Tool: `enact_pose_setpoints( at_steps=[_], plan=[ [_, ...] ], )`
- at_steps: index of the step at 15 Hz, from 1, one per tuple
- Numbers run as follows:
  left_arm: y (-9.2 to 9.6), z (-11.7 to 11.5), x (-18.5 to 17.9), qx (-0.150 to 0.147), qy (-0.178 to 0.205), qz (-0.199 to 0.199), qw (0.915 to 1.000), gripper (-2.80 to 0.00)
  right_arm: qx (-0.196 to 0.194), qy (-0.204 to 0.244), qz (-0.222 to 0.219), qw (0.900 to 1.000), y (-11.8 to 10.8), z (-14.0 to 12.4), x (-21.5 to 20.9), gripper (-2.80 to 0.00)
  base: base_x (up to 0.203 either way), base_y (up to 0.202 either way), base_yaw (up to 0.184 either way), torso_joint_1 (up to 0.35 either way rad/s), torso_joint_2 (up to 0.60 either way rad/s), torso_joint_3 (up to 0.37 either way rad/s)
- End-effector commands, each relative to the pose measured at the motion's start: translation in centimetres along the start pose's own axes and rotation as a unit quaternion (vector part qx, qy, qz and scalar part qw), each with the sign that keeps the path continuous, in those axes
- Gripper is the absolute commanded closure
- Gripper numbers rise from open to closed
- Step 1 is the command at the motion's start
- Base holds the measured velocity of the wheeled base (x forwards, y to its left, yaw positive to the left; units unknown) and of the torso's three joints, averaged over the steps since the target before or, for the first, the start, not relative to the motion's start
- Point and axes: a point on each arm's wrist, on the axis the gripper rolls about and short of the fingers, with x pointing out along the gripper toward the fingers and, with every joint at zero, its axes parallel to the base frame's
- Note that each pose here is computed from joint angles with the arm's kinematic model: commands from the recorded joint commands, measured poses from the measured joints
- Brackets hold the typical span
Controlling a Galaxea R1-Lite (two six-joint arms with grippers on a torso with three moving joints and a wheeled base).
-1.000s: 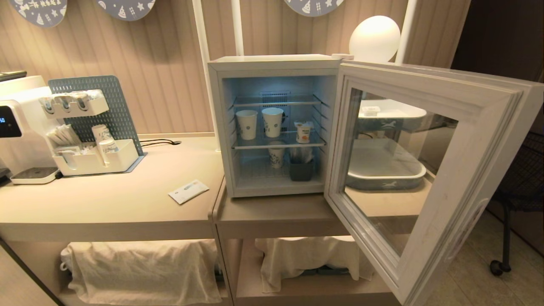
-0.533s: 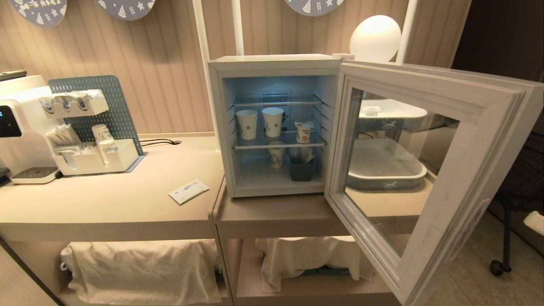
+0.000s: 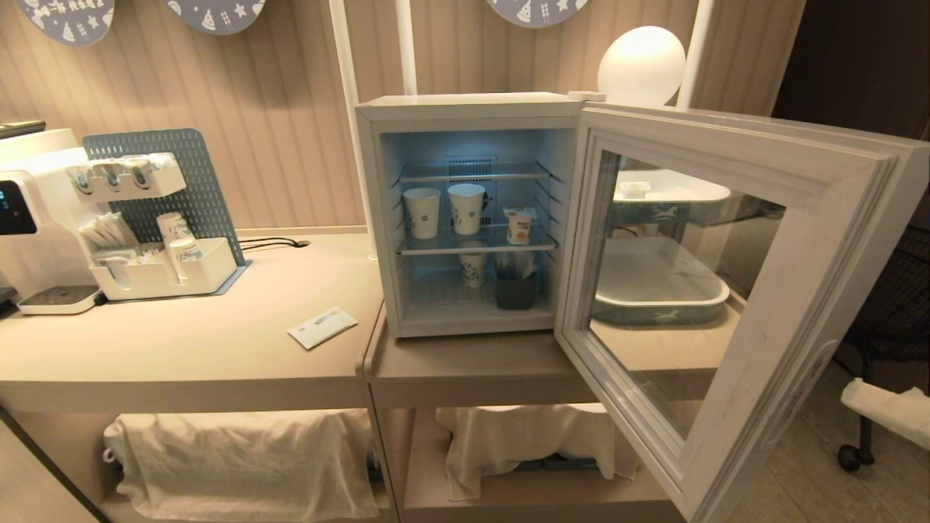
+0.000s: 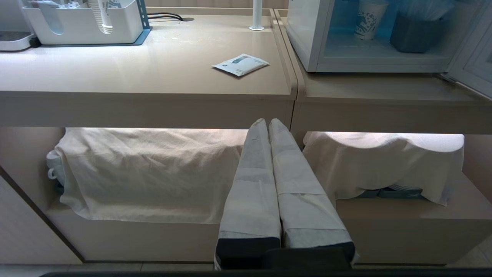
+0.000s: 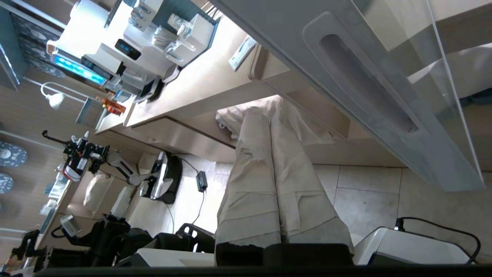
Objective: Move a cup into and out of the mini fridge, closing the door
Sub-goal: Close the freezer door
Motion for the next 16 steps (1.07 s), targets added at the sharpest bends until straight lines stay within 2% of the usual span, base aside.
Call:
enact_pose_setpoints(
  at_steps=[1,3,5,7,9,11,12,13,16],
  plan=[
    [0.0,0.0,0.0,0.0,0.0,0.0,1.0,0.0,0.0,-0.022,-0.009,1.0,0.1,0.5,-0.3,0.0,0.0,0.0,0.0,0.0,0.0,0.0],
    [0.0,0.0,0.0,0.0,0.0,0.0,1.0,0.0,-0.028,-0.065,0.001,0.998,1.4,0.3,-2.3,0.0,0.0,0.0,0.0,0.0,0.0,0.0],
    [0.0,0.0,0.0,0.0,0.0,0.0,1.0,0.0,-0.054,-0.102,0.01,0.993,2.9,-1.1,-4.7,0.0,0.0,0.0,0.0,0.0,0.0,0.0],
    [0.0,0.0,0.0,0.0,0.0,0.0,1.0,0.0,-0.052,-0.142,-0.021,0.988,3.5,-1.2,-5.7,0.0,0.0,0.0,0.0,0.0,0.0,0.0],
    [0.0,0.0,0.0,0.0,0.0,0.001,1.0,0.0,-0.023,-0.162,-0.078,0.983,2.9,0.3,-4.6,0.0,0.0,0.0,0.0,0.0,0.0,0.0],
    [0.0,0.0,0.0,0.0,0.0,0.0,1.0,0.0,0.013,-0.153,-0.137,0.979,1.0,2.9,-1.7,0.0,0.0,0.0,0.0,0.0,0.0,0.0],
    [0.0,0.0,0.0,0.0,0.0,0.0,1.0,0.0,0.022,-0.145,-0.147,0.978,0.0,4.1,-0.4,0.0,0.0,0.0,0.0,0.0,0.0,0.0],
    [0.0,0.0,0.0,0.0,0.001,0.0,1.0,0.0,0.029,-0.133,-0.144,0.98,-1.0,5.1,0.6,0.0,0.0,0.0,0.0,0.0,0.0,0.0],
    [0.0,0.0,0.0,0.0,0.001,0.0,1.0,0.0,0.059,-0.074,-0.093,0.991,-3.6,7.6,2.9,0.0,0.0,0.0,0.0,0.0,0.0,0.0]
  ],
)
